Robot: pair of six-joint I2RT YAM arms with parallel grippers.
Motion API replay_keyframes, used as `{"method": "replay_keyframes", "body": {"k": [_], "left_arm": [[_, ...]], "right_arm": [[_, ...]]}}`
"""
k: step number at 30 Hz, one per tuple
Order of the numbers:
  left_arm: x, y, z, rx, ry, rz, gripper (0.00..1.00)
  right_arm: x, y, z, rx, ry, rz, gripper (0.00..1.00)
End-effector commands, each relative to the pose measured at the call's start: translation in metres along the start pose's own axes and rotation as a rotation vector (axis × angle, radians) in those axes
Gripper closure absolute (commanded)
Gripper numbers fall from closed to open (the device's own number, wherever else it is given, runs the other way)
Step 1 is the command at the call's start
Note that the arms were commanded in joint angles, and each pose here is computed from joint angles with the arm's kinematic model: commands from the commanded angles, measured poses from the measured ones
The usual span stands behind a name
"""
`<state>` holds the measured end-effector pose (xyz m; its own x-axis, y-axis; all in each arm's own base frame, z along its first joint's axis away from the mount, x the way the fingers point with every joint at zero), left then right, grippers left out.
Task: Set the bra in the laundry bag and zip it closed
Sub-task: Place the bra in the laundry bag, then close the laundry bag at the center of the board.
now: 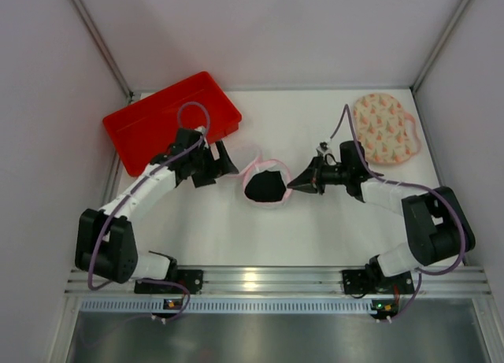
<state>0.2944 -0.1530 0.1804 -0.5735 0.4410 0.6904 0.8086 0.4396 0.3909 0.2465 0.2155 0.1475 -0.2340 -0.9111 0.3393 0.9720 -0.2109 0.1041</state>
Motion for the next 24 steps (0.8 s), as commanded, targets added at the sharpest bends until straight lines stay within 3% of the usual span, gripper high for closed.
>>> {"method": "replay_keyframes", "body": {"k": [1,10,16,24], "left_arm": [[-0.022,-0.034,0.024,0.092,0.032,0.125,0.03],[-0.073,-0.013,0.03,0.266,0.003,0.071,0.04],[-0.084,-0.009,0.016,0.341,-0.136,0.049,0.07],[-0.093,-0.013,0.023,0.421,-0.127,0.041,0.08]], "right_arm": [[0.009,0.001,0.007,0.079,0.026,-0.03,1.0],[0.017,-0.008,0.001,0.095,0.014,-0.012,1.0],[0.017,-0.013,-0.005,0.061,0.004,-0.004,1.0],[0.013,-0.023,-0.005,0.024,0.015,0.006,0.99]]}}
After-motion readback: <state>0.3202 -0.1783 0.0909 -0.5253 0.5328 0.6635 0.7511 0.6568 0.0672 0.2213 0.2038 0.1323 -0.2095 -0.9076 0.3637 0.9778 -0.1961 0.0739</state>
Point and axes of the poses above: each gripper's point midway between its finger pads, its own x axis back along the fingers, its own z axis along the line the jaws close on, y = z × x, the point moved 4 cm from there along x, back along the fingers, and after that the axes turned 7 degrees about x, right-handed, at the moved point
